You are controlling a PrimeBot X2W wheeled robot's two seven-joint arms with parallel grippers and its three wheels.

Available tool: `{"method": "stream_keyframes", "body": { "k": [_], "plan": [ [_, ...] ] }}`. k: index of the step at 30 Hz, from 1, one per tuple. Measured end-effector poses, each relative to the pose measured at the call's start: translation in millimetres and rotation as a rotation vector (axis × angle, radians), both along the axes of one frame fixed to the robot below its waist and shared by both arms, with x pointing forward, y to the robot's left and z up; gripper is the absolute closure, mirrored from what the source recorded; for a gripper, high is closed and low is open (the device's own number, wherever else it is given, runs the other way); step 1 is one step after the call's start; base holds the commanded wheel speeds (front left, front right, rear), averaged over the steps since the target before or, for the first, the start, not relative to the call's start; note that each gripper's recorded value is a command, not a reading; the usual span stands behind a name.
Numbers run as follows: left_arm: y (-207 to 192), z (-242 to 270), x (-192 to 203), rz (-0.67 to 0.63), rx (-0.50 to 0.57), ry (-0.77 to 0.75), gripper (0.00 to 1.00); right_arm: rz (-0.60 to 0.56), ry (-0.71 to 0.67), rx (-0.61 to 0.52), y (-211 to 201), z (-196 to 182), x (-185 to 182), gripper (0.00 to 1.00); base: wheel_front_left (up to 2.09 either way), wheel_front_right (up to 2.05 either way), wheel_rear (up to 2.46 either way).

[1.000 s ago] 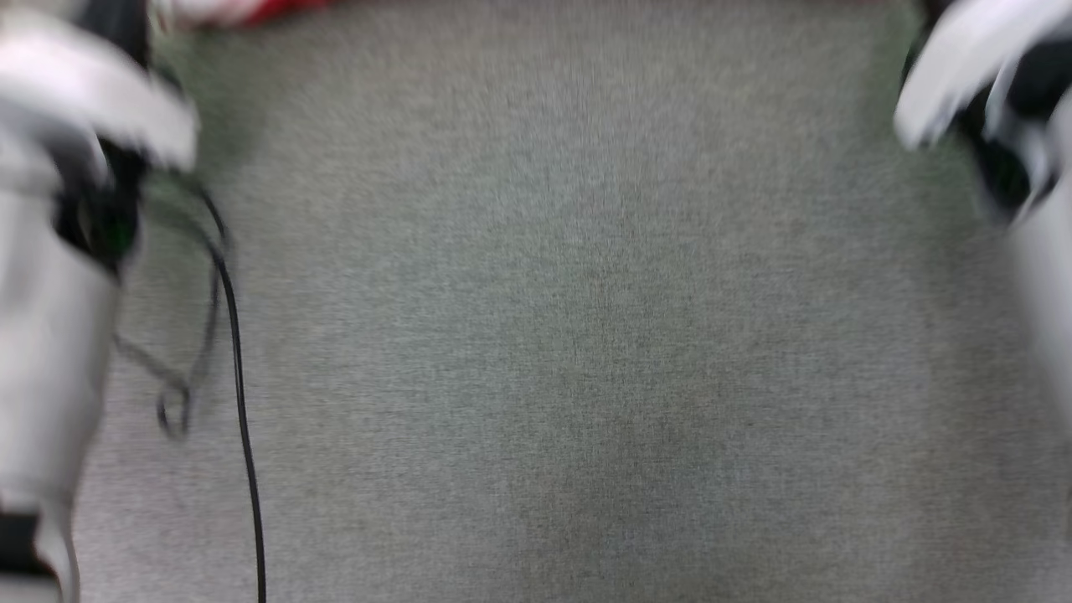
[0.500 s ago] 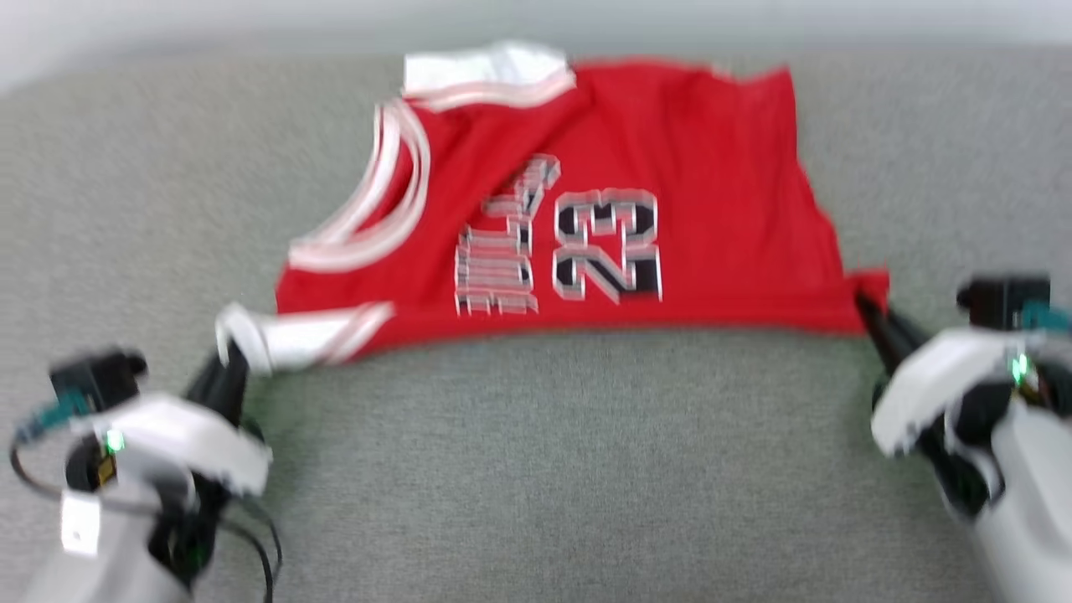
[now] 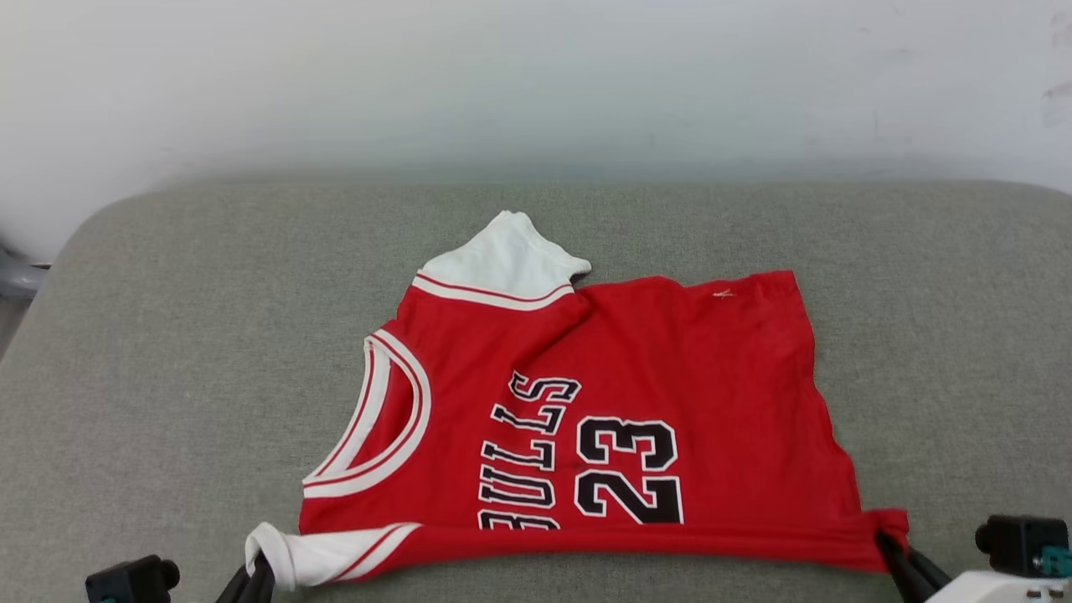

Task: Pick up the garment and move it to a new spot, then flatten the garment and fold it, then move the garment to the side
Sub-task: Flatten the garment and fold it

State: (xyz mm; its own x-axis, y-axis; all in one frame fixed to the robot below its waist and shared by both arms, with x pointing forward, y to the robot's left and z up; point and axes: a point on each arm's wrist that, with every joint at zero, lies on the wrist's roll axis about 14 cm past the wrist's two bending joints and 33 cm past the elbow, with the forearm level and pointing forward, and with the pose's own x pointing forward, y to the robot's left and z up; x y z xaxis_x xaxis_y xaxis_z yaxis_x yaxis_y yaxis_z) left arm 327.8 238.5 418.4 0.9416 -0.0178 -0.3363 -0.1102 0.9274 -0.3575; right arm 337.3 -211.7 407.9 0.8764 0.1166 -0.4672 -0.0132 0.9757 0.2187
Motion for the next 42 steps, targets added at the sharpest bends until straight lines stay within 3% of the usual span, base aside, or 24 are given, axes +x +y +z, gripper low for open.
{"method": "stream_keyframes", "body": {
  "k": [6, 11, 21, 27, 36, 37, 38, 39, 40, 42],
  "plan": [
    [-4, 7, -30, 0.017, -0.047, 0.025, 1.0, -0.028, 0.044, 0.006, 3, 3, -34, 1.0, 0.0, 0.0, 0.0],
    [-8, 22, -26, -0.005, -0.035, 0.001, 1.0, -0.031, 0.048, -0.006, 6, 12, -36, 1.0, 0.0, 0.0, 0.0],
    [-33, 41, 40, -0.141, 0.01, -0.06, 1.0, 0.04, 0.027, -0.052, 19, 24, 9, 1.0, 0.0, 0.0, 0.0],
    [-42, 15, 65, -0.193, 0.019, 0.003, 1.0, 0.066, 0.07, -0.065, 22, 8, 31, 1.0, 0.0, 0.0, 0.0],
    [-55, -31, 73, -0.255, 0.001, 0.13, 1.0, 0.08, 0.132, -0.054, 30, -29, 41, 1.0, 0.0, 0.0, 0.0],
    [-56, -33, 73, -0.258, -0.001, 0.135, 0.9, 0.079, 0.136, -0.051, 30, -32, 41, 0.96, 0.0, 0.0, 0.0],
    [-57, -34, 73, -0.26, -0.006, 0.137, 0.68, 0.078, 0.136, -0.05, 30, -33, 41, 0.72, 0.0, 0.0, 0.0],
    [-56, -36, 73, -0.257, -0.004, 0.142, 0.36, 0.078, 0.133, -0.051, 30, -34, 42, 0.57, 0.0, 0.0, 0.0],
    [-55, -37, 73, -0.252, -0.002, 0.142, 0.0, 0.078, 0.129, -0.05, 31, -35, 42, 0.0, 0.0, 0.0, 0.0],
    [-51, -35, 75, -0.238, 0.005, 0.129, 0.0, 0.074, 0.086, -0.044, 32, -30, 45, 0.0, 0.0, 0.0, 0.0]
  ]
}}
